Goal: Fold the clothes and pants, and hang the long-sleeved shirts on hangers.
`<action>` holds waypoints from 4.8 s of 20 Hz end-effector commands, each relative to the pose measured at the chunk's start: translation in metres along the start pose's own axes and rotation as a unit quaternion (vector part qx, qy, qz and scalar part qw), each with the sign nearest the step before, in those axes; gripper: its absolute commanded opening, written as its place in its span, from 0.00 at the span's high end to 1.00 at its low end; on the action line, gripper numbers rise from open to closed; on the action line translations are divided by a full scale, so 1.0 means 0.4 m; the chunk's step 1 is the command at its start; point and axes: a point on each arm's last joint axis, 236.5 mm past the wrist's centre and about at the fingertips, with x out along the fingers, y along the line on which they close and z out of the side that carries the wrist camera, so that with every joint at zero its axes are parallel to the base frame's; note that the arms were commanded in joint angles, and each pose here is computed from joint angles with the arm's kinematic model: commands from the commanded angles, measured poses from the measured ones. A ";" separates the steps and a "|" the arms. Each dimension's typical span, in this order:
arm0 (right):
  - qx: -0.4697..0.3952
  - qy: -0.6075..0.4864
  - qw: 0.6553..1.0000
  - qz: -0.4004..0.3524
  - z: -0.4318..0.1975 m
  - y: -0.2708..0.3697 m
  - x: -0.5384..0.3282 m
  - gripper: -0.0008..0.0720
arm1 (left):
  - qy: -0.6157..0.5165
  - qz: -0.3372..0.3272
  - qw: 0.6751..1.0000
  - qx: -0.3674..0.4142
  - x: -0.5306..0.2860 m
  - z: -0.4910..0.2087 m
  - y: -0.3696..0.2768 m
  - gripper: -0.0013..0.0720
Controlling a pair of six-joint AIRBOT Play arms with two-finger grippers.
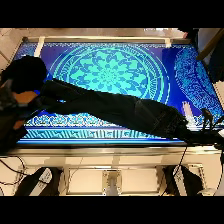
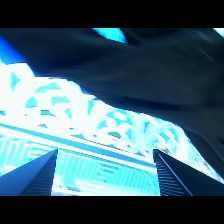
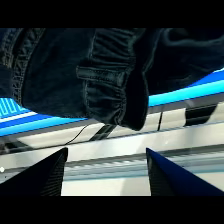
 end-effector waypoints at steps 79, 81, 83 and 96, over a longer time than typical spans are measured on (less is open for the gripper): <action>0.095 -0.277 0.950 0.104 1.014 0.104 -0.020 0.19 | -0.243 -0.053 0.966 0.073 0.422 0.816 -0.263 0.13; 0.068 -0.268 0.956 0.098 0.987 0.100 -0.082 0.19 | -0.218 -0.033 0.972 0.082 0.302 0.808 -0.225 0.17; 0.028 -0.263 0.962 0.067 0.930 0.071 -0.188 0.19 | -0.172 -0.005 0.982 0.082 0.162 0.759 -0.162 0.19; 0.020 -0.231 0.972 0.038 0.472 -0.093 -0.287 0.19 | -0.167 -0.097 0.960 -0.204 0.159 0.022 -0.041 0.38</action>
